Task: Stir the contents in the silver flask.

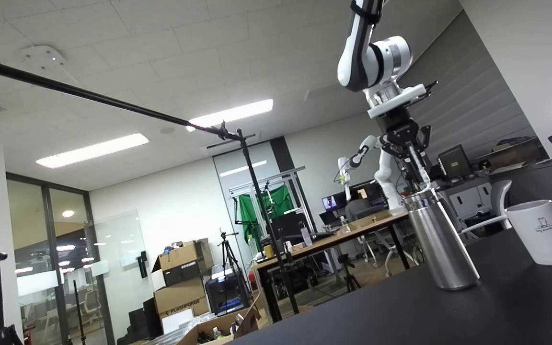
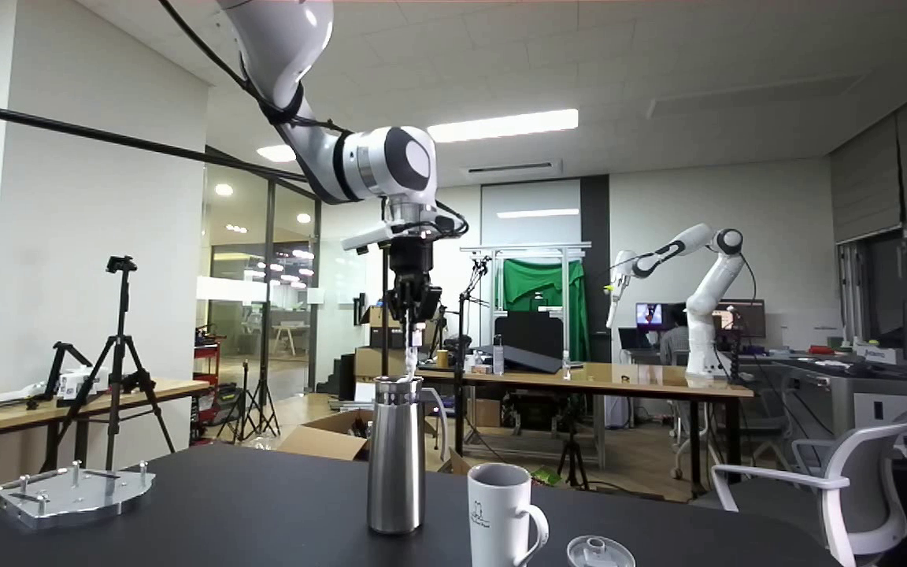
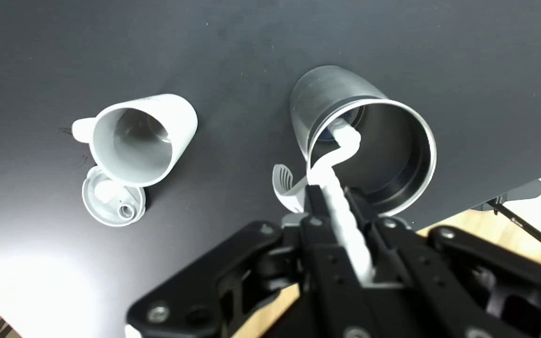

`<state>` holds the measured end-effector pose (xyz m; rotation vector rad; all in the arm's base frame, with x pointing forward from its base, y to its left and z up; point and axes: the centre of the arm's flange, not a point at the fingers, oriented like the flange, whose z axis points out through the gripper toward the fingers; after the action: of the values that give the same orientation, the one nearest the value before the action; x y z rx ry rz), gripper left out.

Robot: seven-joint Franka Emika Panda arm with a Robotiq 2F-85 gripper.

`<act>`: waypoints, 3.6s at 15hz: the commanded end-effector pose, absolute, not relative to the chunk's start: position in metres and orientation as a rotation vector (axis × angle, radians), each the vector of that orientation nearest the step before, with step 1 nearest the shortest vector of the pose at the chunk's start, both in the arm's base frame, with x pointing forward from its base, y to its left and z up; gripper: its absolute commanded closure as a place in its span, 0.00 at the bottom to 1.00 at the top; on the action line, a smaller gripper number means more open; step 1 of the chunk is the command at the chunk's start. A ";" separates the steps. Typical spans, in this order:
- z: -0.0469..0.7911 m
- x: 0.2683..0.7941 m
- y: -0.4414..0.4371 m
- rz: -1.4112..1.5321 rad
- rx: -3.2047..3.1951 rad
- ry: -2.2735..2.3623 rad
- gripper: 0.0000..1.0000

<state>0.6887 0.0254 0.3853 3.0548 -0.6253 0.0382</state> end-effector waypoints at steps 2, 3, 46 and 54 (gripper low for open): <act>0.446 0.691 0.024 0.142 3.032 -0.494 0.96; 0.460 0.690 0.023 0.154 3.037 -0.475 0.96; 0.406 0.696 0.009 0.045 3.100 -0.277 0.96; 0.459 0.699 0.020 0.078 3.048 -0.215 0.96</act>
<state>0.7002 0.0183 0.4000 3.0644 -0.2335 0.0074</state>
